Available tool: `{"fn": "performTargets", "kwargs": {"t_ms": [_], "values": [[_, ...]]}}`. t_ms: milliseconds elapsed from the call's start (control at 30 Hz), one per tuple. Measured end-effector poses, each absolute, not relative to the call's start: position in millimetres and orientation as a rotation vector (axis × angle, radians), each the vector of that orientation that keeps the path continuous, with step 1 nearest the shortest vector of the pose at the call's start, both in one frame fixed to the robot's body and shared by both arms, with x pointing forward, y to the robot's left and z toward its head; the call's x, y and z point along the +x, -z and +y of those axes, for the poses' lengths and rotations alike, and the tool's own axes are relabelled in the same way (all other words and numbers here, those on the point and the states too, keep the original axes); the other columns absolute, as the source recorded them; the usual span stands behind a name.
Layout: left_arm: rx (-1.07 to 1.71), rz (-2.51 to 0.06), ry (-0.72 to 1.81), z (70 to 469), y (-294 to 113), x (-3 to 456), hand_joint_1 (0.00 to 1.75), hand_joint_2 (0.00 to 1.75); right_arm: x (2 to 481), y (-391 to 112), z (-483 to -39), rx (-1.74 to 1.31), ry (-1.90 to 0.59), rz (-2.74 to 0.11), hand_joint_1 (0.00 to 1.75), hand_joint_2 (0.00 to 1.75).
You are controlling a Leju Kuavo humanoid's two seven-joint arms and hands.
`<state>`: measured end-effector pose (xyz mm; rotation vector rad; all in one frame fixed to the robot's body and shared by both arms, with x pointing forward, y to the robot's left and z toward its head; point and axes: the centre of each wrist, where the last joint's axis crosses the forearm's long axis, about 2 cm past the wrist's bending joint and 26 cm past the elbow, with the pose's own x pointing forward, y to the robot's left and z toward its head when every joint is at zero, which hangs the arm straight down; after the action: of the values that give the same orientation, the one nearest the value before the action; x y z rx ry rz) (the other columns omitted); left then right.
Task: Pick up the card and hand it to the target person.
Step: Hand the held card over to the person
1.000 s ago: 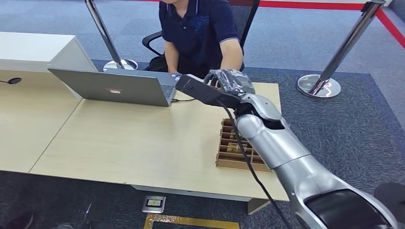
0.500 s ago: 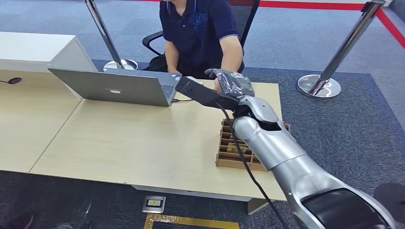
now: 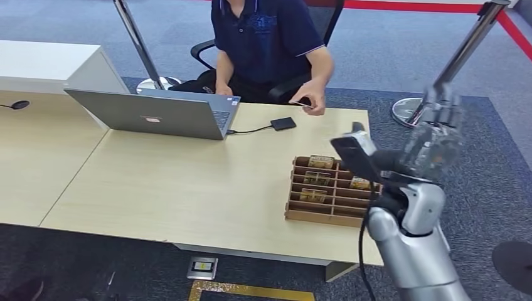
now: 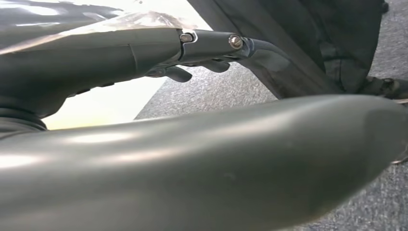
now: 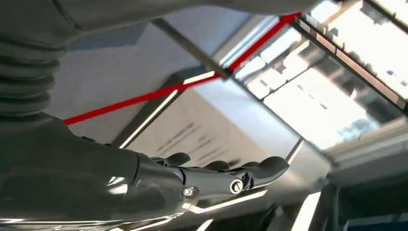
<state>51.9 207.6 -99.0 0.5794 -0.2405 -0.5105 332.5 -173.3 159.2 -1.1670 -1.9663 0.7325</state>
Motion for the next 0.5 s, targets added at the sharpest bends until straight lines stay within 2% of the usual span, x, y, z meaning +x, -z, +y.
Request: {"fn": "performTargets", "kwargs": {"t_ms": [133,300,433,500], "values": [[0.574,-0.234,0.515,205.6,99.2,47.7,0.00,0.00,274.6,-149.4,-241.9,-1.185,-0.257,-2.001,0.00,0.00],[0.552,-0.260,0.538,202.9,98.8,48.6,0.00,0.00,210.9,-117.0,-326.6,-1.290,0.189,-1.770,0.00,0.00],[0.526,-0.295,0.556,201.1,98.5,49.9,0.00,1.75,165.6,-60.3,-384.2,-1.330,0.320,-1.438,0.00,0.00],[0.511,-0.311,0.559,200.1,98.4,50.8,0.00,1.75,140.8,-21.2,-405.0,-1.336,0.344,-1.231,0.00,0.00]]}}
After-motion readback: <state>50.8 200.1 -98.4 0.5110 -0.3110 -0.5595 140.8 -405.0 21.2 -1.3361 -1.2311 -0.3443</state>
